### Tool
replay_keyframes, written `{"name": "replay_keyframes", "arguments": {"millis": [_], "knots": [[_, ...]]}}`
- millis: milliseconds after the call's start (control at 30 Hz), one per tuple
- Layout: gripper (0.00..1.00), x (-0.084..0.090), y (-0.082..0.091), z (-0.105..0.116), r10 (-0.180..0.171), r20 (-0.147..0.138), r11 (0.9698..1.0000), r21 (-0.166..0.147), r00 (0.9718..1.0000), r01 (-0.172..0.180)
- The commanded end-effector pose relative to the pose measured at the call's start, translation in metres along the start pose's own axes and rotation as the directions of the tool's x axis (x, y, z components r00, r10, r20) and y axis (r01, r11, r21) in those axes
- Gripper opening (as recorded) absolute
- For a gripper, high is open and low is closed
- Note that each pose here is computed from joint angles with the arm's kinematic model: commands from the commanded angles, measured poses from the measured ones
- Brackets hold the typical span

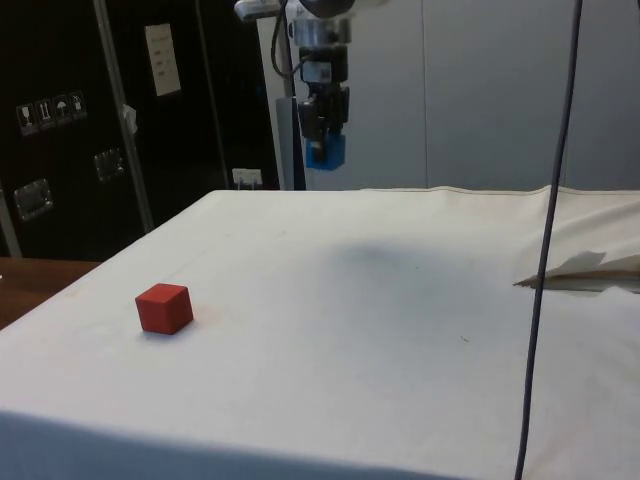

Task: Stack the two cubes.

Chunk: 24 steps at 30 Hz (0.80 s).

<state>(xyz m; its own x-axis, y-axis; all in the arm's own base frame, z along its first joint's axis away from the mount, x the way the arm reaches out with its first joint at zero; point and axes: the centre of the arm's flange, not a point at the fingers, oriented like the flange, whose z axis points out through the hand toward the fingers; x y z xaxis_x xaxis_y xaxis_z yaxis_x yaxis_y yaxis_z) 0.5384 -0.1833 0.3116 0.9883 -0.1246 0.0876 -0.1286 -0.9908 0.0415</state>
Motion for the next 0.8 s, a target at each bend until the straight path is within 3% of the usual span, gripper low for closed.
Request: {"name": "replay_keyframes", "arguments": {"millis": [0, 500, 767], "knots": [[0.03, 0.004, -0.002, -0.002, 0.005, 0.006, 1.0000, -0.008, 1.0000, -0.005], [0.03, 0.032, -0.029, -0.023, -0.002, -0.023, 1.0000, 0.009, 0.9997, 0.002], [0.03, 0.052, -0.054, -0.030, -0.004, -0.020, 1.0000, 0.007, 0.9998, 0.004]]}}
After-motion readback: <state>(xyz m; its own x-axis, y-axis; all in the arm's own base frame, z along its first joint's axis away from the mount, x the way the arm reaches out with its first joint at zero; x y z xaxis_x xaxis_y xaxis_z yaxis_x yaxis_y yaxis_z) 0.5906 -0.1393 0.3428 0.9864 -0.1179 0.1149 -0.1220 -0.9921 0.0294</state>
